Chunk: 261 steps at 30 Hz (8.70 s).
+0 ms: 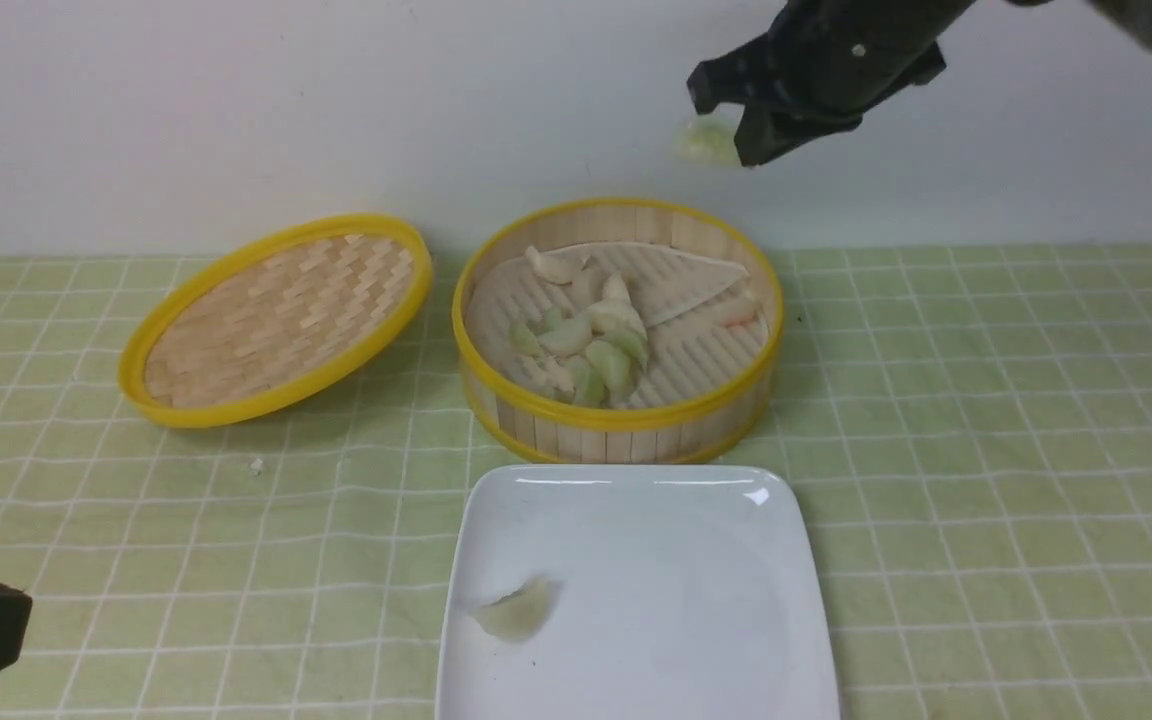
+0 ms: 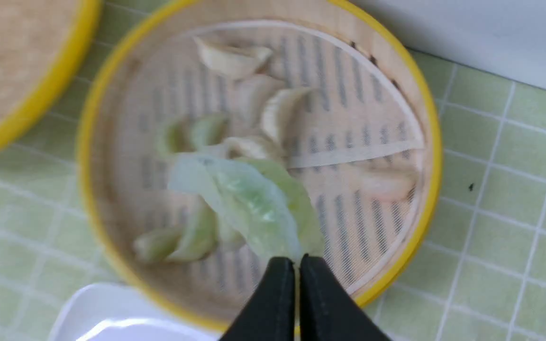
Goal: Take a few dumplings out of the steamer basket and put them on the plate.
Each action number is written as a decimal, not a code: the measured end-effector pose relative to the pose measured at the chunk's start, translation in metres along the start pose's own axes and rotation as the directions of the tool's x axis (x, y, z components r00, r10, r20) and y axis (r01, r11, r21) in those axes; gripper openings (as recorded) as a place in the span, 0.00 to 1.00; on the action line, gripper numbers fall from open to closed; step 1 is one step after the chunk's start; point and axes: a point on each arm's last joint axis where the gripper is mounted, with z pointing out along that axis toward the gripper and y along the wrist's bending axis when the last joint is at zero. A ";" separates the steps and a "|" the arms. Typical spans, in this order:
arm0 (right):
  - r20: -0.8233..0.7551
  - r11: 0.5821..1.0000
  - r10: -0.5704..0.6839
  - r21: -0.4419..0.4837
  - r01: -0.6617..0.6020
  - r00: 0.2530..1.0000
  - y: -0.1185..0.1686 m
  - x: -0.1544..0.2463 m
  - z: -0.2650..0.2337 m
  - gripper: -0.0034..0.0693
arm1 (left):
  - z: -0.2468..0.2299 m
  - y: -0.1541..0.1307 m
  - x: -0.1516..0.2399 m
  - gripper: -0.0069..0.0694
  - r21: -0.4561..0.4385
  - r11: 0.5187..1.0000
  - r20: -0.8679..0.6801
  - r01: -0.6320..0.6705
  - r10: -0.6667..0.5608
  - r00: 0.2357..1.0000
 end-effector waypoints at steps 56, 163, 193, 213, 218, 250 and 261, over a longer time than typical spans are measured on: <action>0.877 0.998 0.003 -0.030 0.048 0.481 -0.020 0.331 -0.306 0.03 | -0.003 0.001 -0.022 0.08 -0.024 0.999 0.236 -0.040 0.045 0.971; 0.918 0.977 -0.040 -0.048 0.210 0.394 -0.017 0.369 -0.265 0.03 | 0.117 0.069 0.171 0.08 -0.406 0.899 0.445 0.161 0.041 0.894; 0.684 0.876 -0.018 0.362 -0.319 0.729 -0.069 0.426 -0.088 0.03 | 0.117 0.069 0.171 0.08 -0.406 0.900 0.446 0.161 0.041 0.894; 0.684 0.876 -0.019 0.363 -0.318 0.729 -0.069 0.426 -0.088 0.03 | 0.117 0.069 0.171 0.08 -0.406 0.900 0.446 0.161 0.041 0.894; 0.684 0.876 -0.019 0.363 -0.318 0.729 -0.069 0.426 -0.088 0.03 | 0.117 0.069 0.171 0.08 -0.406 0.900 0.446 0.161 0.041 0.894; 0.686 0.876 -0.020 0.363 -0.318 0.727 -0.069 0.426 -0.088 0.03 | 0.117 0.069 0.171 0.08 -0.406 0.900 0.446 0.161 0.041 0.894; 0.686 0.876 -0.020 0.363 -0.318 0.727 -0.069 0.426 -0.088 0.03 | 0.117 0.069 0.171 0.08 -0.406 0.900 0.446 0.161 0.041 0.894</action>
